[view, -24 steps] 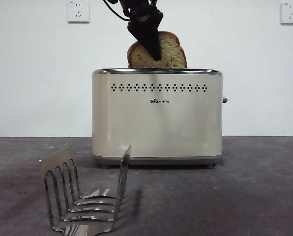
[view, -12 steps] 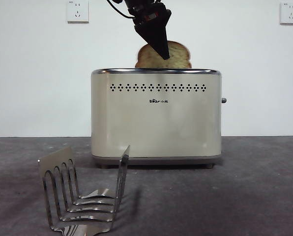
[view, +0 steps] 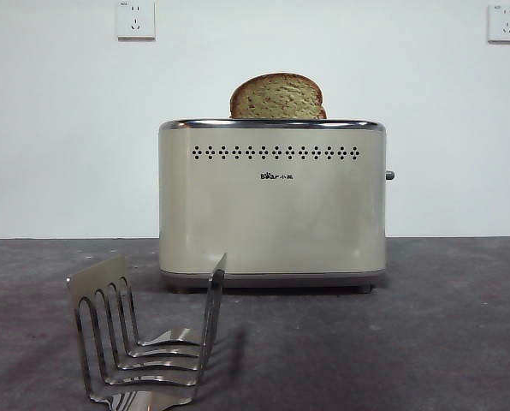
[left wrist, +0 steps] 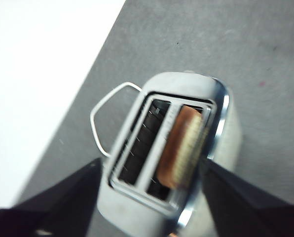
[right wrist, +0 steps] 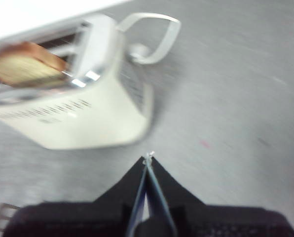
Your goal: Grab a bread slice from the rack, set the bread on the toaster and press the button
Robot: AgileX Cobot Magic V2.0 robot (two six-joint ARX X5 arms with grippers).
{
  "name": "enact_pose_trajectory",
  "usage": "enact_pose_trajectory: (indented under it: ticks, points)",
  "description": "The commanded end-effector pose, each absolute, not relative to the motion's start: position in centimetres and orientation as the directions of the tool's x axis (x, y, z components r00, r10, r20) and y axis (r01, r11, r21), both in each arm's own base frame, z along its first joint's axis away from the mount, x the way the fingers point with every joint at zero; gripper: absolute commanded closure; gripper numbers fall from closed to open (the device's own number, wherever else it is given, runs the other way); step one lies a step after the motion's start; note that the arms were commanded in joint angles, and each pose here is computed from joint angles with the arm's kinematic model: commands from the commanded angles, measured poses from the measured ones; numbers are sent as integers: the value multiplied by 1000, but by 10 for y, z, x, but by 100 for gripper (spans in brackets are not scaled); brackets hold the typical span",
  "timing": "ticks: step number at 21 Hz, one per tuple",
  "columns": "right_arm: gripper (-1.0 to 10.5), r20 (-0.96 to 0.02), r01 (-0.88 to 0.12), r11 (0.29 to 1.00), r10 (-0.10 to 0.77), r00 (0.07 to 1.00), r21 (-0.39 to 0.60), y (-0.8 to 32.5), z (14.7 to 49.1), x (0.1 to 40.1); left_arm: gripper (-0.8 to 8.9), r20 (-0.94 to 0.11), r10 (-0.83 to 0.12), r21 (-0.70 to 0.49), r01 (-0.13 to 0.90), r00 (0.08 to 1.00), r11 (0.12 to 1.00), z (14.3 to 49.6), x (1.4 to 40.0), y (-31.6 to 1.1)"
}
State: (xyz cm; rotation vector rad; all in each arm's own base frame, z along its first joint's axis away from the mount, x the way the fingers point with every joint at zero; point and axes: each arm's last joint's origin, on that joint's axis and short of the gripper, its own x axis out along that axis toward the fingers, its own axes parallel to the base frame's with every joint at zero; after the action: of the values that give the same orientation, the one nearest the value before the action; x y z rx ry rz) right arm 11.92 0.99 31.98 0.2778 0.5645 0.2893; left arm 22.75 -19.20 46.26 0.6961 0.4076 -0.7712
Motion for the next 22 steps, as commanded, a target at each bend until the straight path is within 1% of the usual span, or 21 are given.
enact_pose_trajectory:
  ticks: [1,3,5,8,11,13,17,22]
  points:
    - [950,-449,-248,888,417,790,388,12,321,139,825,-586,-490,232,713,646,661,470,210,-177]
    - [952,-424,-301,821,522,740,486,15,320,161,822,-593,-486,139,676,642,723,477,196,-165]
    - [953,-407,-347,764,602,687,544,17,319,189,822,-619,-473,73,646,627,760,478,185,-155]
    - [953,-423,-371,710,674,606,599,19,319,238,822,-677,-439,57,637,590,769,475,177,-149]
    - [953,-435,-359,685,699,567,634,20,319,275,822,-714,-411,55,631,566,773,470,177,-148]
    - [953,-437,-352,667,718,542,657,20,317,299,822,-716,-413,41,624,563,781,469,176,-148]
    - [954,-424,-329,604,769,478,726,22,307,344,822,-714,-421,5,605,560,796,470,174,-147]
    - [954,-438,-296,596,774,457,746,22,293,385,822,-699,-436,-11,601,567,799,474,167,-144]
